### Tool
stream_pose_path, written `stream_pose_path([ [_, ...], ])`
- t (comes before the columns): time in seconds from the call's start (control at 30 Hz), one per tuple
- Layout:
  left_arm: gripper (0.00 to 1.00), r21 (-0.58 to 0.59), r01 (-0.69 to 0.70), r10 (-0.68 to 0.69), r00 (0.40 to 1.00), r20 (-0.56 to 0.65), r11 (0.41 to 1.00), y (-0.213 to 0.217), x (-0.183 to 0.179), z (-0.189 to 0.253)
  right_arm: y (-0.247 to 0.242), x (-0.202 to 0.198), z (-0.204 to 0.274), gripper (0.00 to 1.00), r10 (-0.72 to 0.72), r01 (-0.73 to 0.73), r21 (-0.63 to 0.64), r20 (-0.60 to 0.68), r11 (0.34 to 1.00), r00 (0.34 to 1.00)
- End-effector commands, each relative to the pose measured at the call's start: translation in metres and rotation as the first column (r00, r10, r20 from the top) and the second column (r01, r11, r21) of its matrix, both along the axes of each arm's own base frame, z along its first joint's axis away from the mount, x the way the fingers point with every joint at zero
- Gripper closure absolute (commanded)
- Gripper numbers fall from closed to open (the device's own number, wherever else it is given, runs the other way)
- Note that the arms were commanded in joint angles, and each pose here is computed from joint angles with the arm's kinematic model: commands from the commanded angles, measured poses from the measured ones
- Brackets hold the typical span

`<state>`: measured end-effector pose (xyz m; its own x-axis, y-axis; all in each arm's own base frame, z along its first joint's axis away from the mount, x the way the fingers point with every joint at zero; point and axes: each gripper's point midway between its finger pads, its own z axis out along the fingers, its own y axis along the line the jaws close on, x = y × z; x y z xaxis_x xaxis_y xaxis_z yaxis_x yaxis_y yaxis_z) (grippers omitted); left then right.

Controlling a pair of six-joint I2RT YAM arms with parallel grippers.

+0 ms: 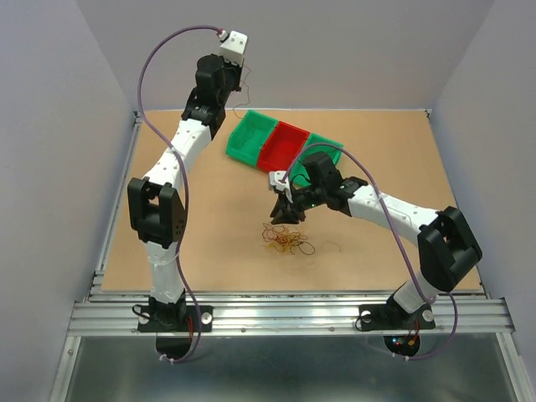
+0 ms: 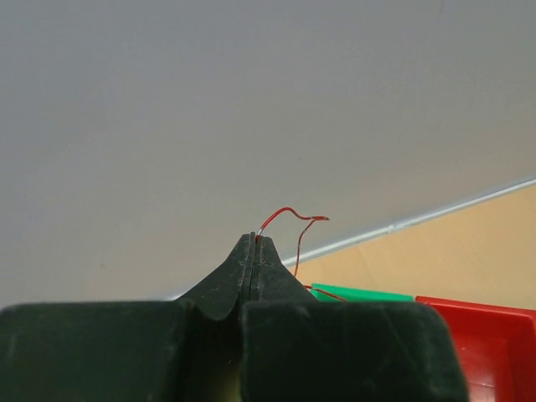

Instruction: Untangle the cables

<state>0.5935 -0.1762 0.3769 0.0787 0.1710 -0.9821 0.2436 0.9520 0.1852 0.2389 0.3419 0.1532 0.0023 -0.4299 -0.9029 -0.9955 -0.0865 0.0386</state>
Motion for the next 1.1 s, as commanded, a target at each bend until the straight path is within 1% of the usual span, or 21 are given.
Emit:
stream_pose_path([
  [0.0, 1.00, 0.006, -0.072, 0.071, 0.990, 0.123, 0.997, 0.016, -0.003, 0.050, 0.003, -0.008, 0.018, 0.69, 0.043, -0.045, 0.051, 0.043, 0.998, 0.998],
  [0.13, 1.00, 0.025, -0.058, 0.056, 0.994, 0.092, 0.998, 0.013, -0.004, 0.034, 0.007, -0.005, 0.021, 0.69, 0.038, -0.041, 0.057, 0.039, 0.998, 0.999],
  [0.17, 1.00, 0.038, -0.043, 0.040, 0.997, 0.068, 0.998, 0.009, -0.004, 0.020, 0.008, -0.003, 0.023, 0.69, 0.035, -0.038, 0.061, 0.038, 0.997, 0.999],
  [0.23, 1.00, 0.045, -0.025, 0.023, 0.998, 0.055, 0.999, 0.004, -0.008, 0.013, 0.010, -0.003, 0.024, 0.69, 0.037, -0.039, 0.067, 0.034, 0.997, 0.999],
  [0.33, 1.00, 0.077, 0.011, -0.011, 1.000, -0.004, 0.997, -0.007, -0.014, -0.020, 0.012, 0.000, 0.029, 0.68, 0.029, -0.032, 0.081, 0.036, 0.996, 0.999],
  [0.43, 1.00, 0.106, 0.046, -0.041, 0.998, -0.044, 0.993, -0.017, -0.019, -0.042, 0.013, 0.000, 0.035, 0.68, 0.025, -0.029, 0.098, 0.049, 0.995, 0.998],
  [0.47, 1.00, 0.105, 0.051, -0.046, 0.998, -0.046, 0.993, -0.020, -0.019, -0.043, 0.013, 0.001, 0.035, 0.68, 0.016, -0.021, 0.101, 0.049, 0.995, 0.999],
  [0.57, 1.00, 0.119, 0.079, -0.068, 0.993, -0.099, 0.990, -0.029, -0.021, -0.071, 0.013, 0.010, 0.044, 0.68, -0.052, 0.043, 0.128, 0.066, 0.991, 0.996],
  [0.6, 1.00, 0.119, 0.080, -0.067, 0.992, -0.108, 0.990, -0.029, -0.020, -0.076, 0.012, 0.011, 0.050, 0.68, -0.086, 0.077, 0.140, 0.054, 0.987, 0.995],
  [0.67, 1.00, 0.117, 0.121, -0.104, 0.985, -0.140, 0.986, -0.037, -0.020, -0.092, 0.011, 0.023, 0.055, 0.68, -0.159, 0.146, 0.156, 0.073, 0.977, 0.985],
  [0.7, 1.00, 0.113, 0.130, -0.113, 0.982, -0.149, 0.985, -0.039, -0.021, -0.095, 0.009, 0.027, 0.057, 0.68, -0.194, 0.183, 0.160, 0.055, 0.970, 0.979],
  [0.77, 1.00, 0.111, 0.161, -0.140, 0.975, -0.172, 0.981, -0.044, -0.022, -0.107, 0.006, 0.040, 0.062, 0.68, -0.279, 0.265, 0.170, 0.068, 0.949, 0.958],
  [0.8, 1.00, 0.098, 0.172, -0.152, 0.971, -0.184, 0.980, -0.047, -0.023, -0.112, 0.002, 0.051, 0.063, 0.68, -0.349, 0.336, 0.166, 0.052, 0.927, 0.936],
  [0.87, 1.00, 0.084, 0.198, -0.174, 0.958, -0.226, 0.977, -0.052, -0.024, -0.129, -0.002, 0.068, 0.070, 0.68, -0.446, 0.430, 0.190, 0.050, 0.883, 0.894],
  [0.9, 1.00, 0.076, 0.202, -0.177, 0.953, -0.247, 0.976, -0.053, -0.024, -0.137, -0.010, 0.084, 0.072, 0.70, -0.537, 0.522, 0.189, 0.038, 0.832, 0.843],
  [0.97, 1.00, 0.082, 0.200, -0.169, 0.943, -0.286, 0.976, -0.053, -0.022, -0.157, -0.018, 0.101, 0.076, 0.70, -0.623, 0.609, 0.202, 0.010, 0.767, 0.782],
  [1.0, 1.00, 0.089, 0.193, -0.158, 0.939, -0.305, 0.977, -0.053, -0.020, -0.169, -0.026, 0.111, 0.078, 0.71, -0.677, 0.661, 0.203, 0.012, 0.722, 0.736],
  [1.07, 1.00, 0.122, 0.156, -0.110, 0.942, -0.318, 0.980, -0.045, -0.015, -0.180, -0.033, 0.121, 0.082, 0.71, -0.721, 0.704, 0.218, -0.004, 0.676, 0.693],
])
